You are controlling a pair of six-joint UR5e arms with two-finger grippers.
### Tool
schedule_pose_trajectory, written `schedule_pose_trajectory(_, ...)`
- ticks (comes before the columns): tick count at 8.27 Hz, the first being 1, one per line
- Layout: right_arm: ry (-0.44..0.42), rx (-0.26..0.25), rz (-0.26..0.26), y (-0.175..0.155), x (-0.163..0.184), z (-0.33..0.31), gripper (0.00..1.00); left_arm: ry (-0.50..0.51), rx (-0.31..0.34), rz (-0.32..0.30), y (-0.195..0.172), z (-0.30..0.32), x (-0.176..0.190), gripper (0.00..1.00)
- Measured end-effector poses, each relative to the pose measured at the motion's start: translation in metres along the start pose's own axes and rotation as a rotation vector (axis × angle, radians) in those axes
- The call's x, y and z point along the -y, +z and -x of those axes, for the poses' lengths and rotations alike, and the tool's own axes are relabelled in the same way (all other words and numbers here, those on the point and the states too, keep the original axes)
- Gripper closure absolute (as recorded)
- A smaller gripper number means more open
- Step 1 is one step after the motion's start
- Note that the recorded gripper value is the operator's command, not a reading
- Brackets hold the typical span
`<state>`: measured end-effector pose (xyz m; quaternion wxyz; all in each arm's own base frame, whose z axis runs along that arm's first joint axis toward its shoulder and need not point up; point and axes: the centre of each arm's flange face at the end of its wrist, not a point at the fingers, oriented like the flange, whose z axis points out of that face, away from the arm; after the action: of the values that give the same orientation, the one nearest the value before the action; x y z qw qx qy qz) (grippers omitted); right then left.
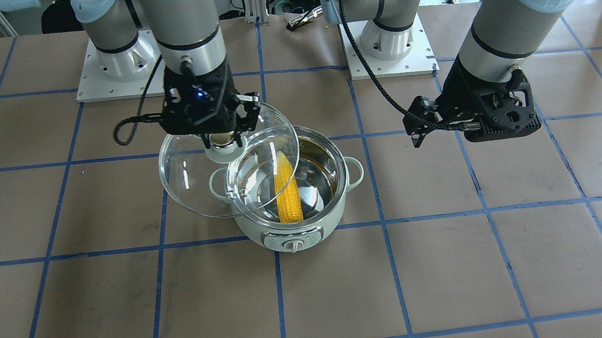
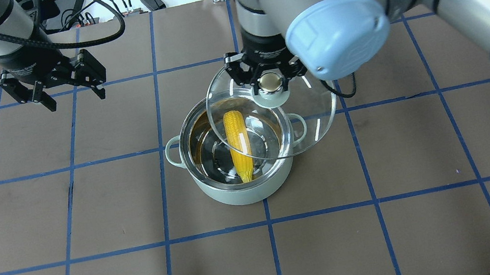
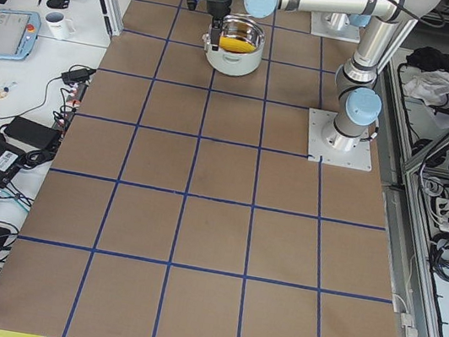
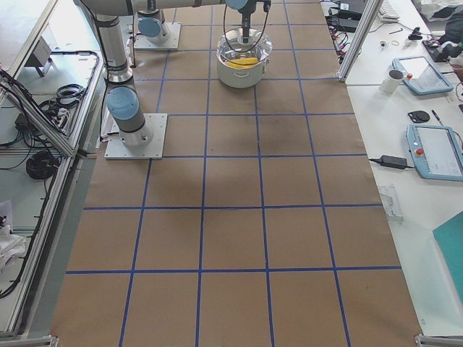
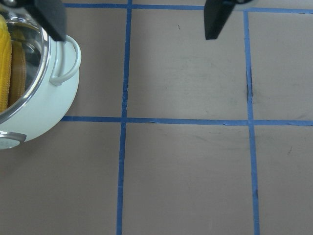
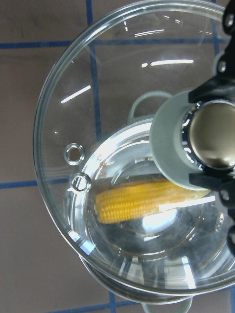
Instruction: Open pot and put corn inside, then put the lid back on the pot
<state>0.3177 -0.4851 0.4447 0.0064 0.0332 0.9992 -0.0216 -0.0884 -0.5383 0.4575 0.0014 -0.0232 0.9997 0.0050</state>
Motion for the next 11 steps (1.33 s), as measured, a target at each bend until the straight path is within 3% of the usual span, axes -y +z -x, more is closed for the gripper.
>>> schedule_pose_trajectory(3,0.005,-0.024,-0.041,0.038,-0.011,0.068,0.93,-0.026,0.011,-0.037,-0.020,0.009,-0.010,0.00)
schedule_pose_trajectory(11,0.034,-0.051,0.006,0.079,-0.014,0.084,0.92,-0.021,-0.007,-0.028,-0.014,0.007,-0.008,0.00)
